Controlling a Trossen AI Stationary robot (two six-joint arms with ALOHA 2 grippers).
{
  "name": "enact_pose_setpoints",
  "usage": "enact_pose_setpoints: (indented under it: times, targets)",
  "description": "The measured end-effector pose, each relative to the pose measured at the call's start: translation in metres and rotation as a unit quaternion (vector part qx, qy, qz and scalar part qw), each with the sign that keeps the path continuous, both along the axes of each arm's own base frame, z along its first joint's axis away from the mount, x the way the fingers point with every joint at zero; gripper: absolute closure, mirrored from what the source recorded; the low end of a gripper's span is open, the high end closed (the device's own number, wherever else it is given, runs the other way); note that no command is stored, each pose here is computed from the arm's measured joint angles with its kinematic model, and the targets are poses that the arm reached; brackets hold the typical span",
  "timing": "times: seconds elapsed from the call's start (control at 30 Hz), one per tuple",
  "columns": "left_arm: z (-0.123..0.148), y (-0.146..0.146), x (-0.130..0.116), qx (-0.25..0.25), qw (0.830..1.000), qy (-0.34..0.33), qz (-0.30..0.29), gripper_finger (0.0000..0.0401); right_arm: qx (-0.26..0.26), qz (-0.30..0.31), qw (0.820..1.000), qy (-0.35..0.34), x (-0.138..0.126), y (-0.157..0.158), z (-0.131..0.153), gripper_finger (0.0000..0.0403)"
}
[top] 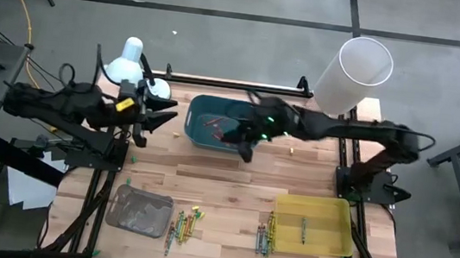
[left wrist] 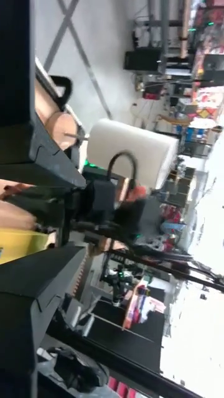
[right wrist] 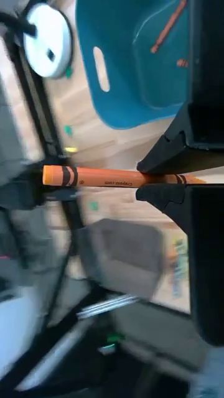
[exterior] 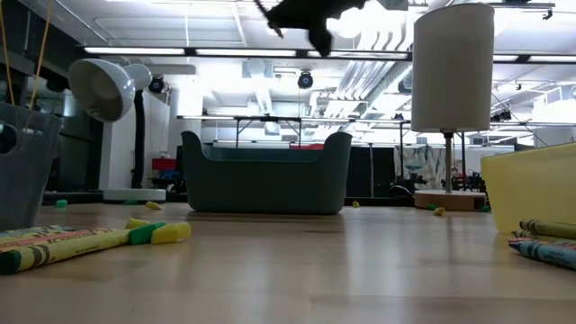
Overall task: Sort crayons
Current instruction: Put the orange crayon into the blue bin
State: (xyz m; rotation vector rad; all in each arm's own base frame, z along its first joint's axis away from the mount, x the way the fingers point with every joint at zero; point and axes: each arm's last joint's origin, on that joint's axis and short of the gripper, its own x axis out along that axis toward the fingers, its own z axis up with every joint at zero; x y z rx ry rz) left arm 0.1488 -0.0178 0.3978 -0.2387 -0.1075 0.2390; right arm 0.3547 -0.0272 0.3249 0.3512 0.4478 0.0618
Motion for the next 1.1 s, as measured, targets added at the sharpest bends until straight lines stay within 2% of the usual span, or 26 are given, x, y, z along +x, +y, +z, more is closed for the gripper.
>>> enact_pose_setpoints:
  times: [0.1, 0.2, 0.37, 0.5, 0.57, 0.7, 0.87, 0.97, 1.1]
  targets:
    - [0.002, 0.001, -0.006, 0.014, 1.000, -0.004, 0.002, 0.0249, 0.041, -0.026, 0.995, -0.087, -0.022, 0.019, -0.013, 0.0402]
    - [0.001, 0.003, -0.003, 0.017, 1.000, -0.002, 0.005, 0.0249, 0.063, -0.038, 0.980, -0.183, -0.032, 0.034, -0.015, 0.0403]
    - [-0.016, 0.004, 0.010, -0.001, 1.000, -0.008, -0.015, 0.0249, 0.043, -0.048, 0.981, -0.185, -0.034, 0.041, -0.020, 0.0403]
    - [-0.014, 0.005, 0.009, -0.025, 0.998, -0.048, -0.017, 0.0249, 0.040, -0.057, 0.983, -0.169, -0.032, 0.038, -0.015, 0.0403]
    - [-0.012, 0.005, 0.007, -0.027, 0.998, -0.058, -0.017, 0.0249, 0.030, -0.081, 0.987, -0.137, -0.027, 0.029, -0.013, 0.0403]
    - [-0.012, 0.005, 0.007, -0.047, 0.997, -0.061, -0.017, 0.0249, -0.008, -0.122, 0.992, -0.012, -0.005, 0.000, -0.018, 0.0403]
    - [-0.017, 0.004, 0.011, -0.068, 0.996, -0.046, -0.020, 0.0249, -0.017, -0.165, 0.974, 0.151, 0.017, -0.032, -0.052, 0.0393]
    - [-0.019, 0.004, 0.012, -0.084, 0.995, -0.039, -0.026, 0.0249, -0.010, -0.179, 0.963, 0.199, 0.027, -0.045, -0.074, 0.0378]
    - [-0.022, 0.003, 0.015, -0.095, 0.995, -0.024, -0.029, 0.0249, 0.005, -0.198, 0.955, 0.223, 0.035, -0.056, -0.097, 0.0352]
